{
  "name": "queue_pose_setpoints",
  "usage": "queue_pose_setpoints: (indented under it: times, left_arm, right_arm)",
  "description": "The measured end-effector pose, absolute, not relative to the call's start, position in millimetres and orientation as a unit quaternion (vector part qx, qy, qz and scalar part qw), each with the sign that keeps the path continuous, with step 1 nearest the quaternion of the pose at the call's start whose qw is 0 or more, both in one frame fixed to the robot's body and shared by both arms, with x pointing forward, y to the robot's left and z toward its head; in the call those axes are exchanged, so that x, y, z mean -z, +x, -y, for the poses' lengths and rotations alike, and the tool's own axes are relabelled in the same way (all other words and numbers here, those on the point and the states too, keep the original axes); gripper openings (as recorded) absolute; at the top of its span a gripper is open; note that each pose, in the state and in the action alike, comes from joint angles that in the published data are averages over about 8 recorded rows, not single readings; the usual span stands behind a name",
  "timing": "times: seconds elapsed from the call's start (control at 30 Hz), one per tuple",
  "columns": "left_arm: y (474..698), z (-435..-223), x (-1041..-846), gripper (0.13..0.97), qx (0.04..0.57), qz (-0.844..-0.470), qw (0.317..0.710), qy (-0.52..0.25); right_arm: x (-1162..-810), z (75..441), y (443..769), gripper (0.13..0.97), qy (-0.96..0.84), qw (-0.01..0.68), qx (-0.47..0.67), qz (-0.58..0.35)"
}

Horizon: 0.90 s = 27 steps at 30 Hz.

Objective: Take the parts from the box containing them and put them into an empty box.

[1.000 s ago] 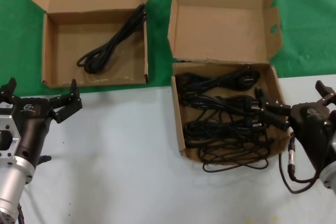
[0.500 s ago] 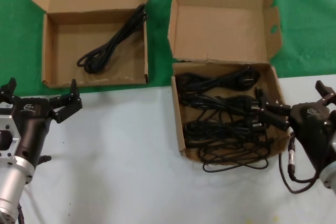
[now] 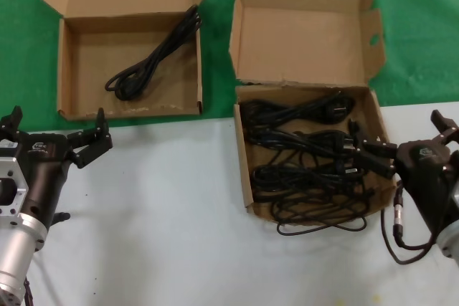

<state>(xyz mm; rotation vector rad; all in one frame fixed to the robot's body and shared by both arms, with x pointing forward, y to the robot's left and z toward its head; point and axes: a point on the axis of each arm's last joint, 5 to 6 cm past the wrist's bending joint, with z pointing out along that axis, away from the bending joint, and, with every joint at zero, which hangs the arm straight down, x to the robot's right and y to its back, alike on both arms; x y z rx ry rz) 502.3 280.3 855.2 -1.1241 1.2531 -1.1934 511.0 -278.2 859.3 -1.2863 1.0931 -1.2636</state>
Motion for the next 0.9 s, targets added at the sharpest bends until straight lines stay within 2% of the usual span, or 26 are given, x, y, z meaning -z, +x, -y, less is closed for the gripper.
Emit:
queue_pose_setpoints:
  times: [0.9]
  left_arm:
    - [502.3, -280.3, -855.2, 0.966, 0.496, -0.521, 0.513, -0.468]
  right_arm:
    - [-859.3, 278.2, 511.0, 0.966, -0.530, 0.494, 0.521, -0.451]
